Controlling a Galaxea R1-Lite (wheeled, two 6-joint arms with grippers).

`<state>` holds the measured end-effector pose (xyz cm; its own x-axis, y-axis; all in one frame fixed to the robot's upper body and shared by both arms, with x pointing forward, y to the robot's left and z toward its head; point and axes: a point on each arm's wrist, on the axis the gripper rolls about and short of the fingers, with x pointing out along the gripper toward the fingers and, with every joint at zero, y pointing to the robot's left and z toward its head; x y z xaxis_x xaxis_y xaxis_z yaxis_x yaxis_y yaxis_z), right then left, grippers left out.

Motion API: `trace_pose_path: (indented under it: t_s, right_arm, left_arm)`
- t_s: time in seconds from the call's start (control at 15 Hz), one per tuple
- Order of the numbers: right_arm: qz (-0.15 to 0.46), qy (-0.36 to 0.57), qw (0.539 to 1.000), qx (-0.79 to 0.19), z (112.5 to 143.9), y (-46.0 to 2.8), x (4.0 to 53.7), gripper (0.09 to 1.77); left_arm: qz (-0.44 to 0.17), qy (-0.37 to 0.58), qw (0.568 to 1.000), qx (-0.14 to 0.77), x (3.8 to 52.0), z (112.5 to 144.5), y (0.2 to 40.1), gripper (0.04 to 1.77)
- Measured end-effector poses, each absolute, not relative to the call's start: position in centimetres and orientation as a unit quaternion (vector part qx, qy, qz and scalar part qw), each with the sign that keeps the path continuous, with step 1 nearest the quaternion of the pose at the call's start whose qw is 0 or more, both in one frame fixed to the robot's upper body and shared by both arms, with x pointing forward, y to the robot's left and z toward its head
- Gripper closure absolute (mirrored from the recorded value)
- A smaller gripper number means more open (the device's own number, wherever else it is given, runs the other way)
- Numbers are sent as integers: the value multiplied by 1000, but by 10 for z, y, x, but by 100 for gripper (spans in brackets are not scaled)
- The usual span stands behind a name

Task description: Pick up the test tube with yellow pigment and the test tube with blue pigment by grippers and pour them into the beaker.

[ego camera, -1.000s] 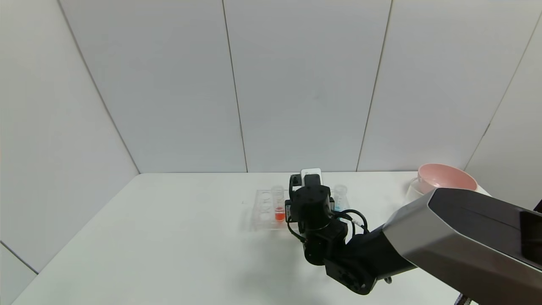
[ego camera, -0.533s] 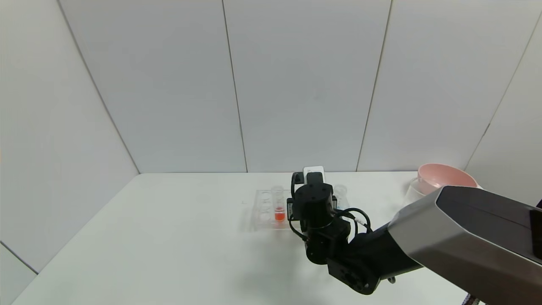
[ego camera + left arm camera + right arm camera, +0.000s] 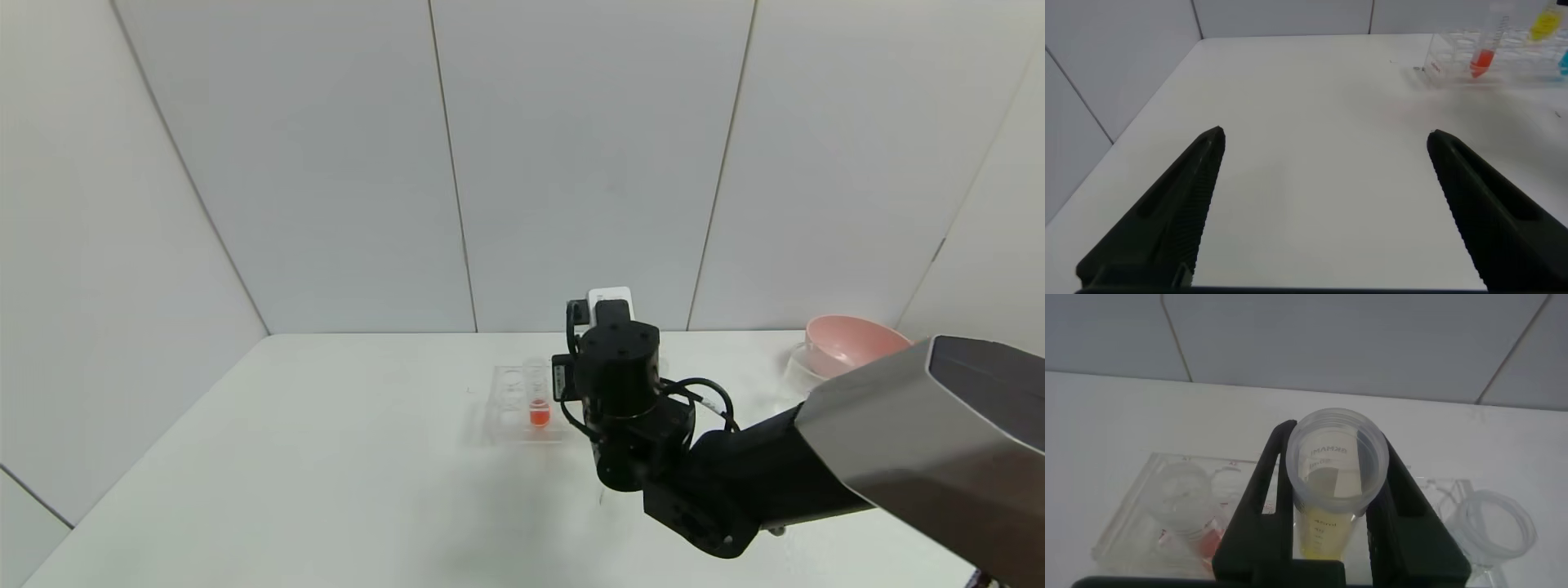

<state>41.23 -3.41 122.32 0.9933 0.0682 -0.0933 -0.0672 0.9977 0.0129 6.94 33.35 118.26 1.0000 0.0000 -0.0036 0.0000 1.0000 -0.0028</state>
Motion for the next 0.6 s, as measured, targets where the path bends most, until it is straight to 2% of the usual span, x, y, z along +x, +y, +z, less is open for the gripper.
trace_pose_path:
  t_s: [0.27, 0.6]
  right_arm:
    - [37, 23, 999, 13, 1250, -38, 408, 129]
    - [39, 13, 999, 16, 1261, -40, 405, 129]
  left_arm:
    - [0, 2, 1000, -1, 69, 1183, 334, 5]
    - [0, 2, 1000, -1, 69, 1183, 334, 5]
